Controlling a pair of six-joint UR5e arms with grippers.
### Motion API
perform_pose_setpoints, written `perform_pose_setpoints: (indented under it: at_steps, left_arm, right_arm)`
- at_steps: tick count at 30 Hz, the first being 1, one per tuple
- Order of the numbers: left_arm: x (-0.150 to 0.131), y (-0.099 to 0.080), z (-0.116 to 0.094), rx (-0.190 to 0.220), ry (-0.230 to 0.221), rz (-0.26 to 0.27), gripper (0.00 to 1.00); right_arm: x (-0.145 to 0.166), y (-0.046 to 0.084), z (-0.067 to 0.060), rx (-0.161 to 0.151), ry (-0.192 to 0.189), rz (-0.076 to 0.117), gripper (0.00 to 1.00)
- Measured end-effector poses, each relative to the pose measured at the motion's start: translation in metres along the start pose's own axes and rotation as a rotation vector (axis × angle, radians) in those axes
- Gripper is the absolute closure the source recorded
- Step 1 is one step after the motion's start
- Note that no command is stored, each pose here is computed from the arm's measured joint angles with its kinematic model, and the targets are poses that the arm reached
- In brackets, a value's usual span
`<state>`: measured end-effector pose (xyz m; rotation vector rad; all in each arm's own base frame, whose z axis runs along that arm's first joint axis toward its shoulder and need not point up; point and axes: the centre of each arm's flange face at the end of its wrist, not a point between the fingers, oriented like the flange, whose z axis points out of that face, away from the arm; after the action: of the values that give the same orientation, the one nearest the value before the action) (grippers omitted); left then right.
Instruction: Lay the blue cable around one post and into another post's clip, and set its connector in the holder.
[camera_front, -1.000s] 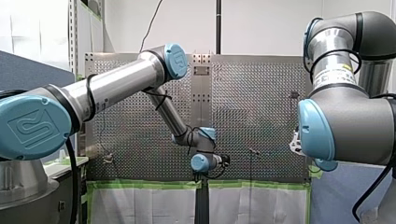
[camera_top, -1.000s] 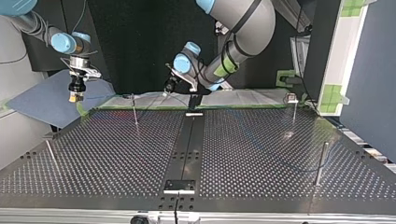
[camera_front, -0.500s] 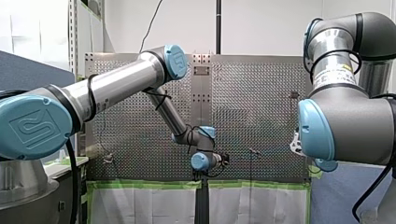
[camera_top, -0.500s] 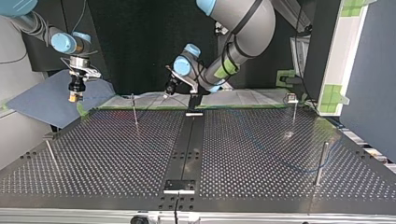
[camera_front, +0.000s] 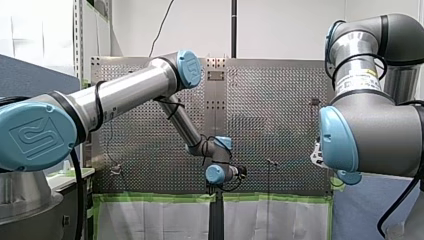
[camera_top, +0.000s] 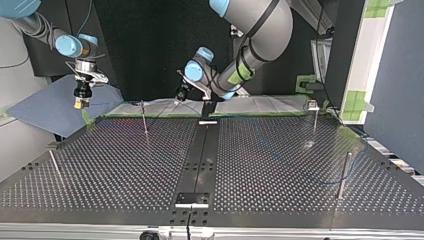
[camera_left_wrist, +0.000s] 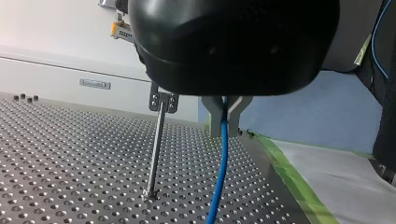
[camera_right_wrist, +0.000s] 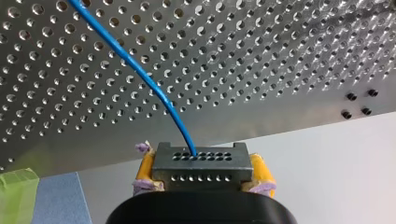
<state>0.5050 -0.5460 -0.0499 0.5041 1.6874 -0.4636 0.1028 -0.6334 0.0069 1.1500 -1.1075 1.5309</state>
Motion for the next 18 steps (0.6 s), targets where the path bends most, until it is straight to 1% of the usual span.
perform_pose_setpoints:
  at_steps: [5,13,18]
  left_arm:
    - [0.0,0.001,0.0,-0.001,-0.001,0.0,1.0]
    - [-0.002,0.003,0.002,-0.004,-0.004,-0.001,1.0]
    - [-0.002,0.003,0.002,-0.003,-0.005,-0.001,1.0]
  right_arm:
    - [-0.001,0.001,0.0,-0.007,0.002,0.002,0.64]
    - [-0.004,0.002,0.0,-0.008,0.0,0.004,0.64]
    - [-0.015,0.003,-0.001,-0.01,-0.018,0.009,0.64]
